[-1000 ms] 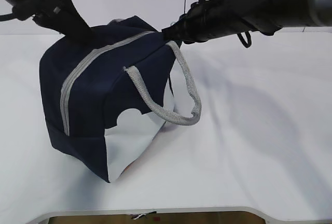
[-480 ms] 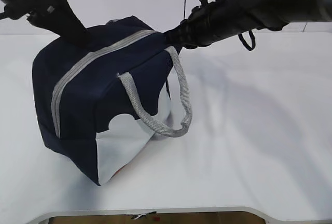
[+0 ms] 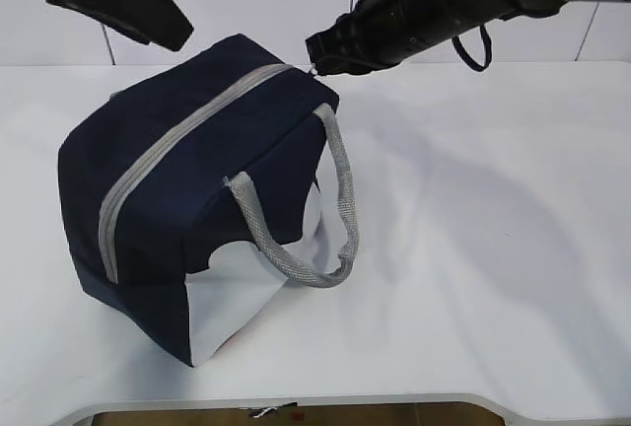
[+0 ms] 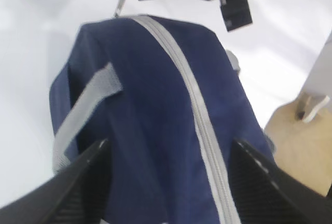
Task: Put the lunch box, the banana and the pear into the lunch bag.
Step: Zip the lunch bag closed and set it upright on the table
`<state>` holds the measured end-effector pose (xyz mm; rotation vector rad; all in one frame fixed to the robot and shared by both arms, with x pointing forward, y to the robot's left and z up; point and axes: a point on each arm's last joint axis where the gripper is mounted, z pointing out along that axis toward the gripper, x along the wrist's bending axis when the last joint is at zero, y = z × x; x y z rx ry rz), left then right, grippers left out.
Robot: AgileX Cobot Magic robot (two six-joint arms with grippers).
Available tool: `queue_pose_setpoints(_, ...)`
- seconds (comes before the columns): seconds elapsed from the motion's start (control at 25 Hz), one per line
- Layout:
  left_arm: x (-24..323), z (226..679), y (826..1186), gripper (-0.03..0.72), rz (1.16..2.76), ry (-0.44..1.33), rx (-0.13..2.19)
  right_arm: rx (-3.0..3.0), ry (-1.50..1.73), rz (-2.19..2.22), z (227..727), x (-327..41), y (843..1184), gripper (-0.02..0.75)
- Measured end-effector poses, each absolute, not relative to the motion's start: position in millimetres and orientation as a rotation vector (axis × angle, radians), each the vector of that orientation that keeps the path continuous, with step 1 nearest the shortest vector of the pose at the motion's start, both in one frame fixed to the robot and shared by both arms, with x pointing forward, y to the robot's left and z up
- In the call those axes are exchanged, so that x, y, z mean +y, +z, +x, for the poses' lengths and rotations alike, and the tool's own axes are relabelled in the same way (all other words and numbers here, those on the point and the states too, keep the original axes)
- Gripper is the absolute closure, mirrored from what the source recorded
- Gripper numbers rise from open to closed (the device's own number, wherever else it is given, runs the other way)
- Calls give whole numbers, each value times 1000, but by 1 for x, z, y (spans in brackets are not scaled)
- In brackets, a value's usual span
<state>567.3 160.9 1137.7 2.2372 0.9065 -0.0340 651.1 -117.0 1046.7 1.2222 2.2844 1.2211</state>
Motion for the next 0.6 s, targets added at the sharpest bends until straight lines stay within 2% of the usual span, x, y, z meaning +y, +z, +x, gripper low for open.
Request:
queue_pose_setpoints(0.16, 158, 573, 1134, 140, 2205, -49, 930, 2294, 1226, 1214, 651, -116, 1049, 721)
queue_pose_setpoints(0.48, 145, 601, 1093, 141, 2153, -192, 1008, 2312, 1222, 1212, 650, -116, 1049, 721)
queue_pose_setpoints(0.56, 144, 606, 1088, 165, 2136, -188, 1022, 2314, 1222, 1212, 650, -116, 1049, 721)
queue_pose_setpoints(0.6, 144, 608, 1086, 200, 2131, -185, 1029, 2316, 1222, 1212, 650, -116, 1049, 721)
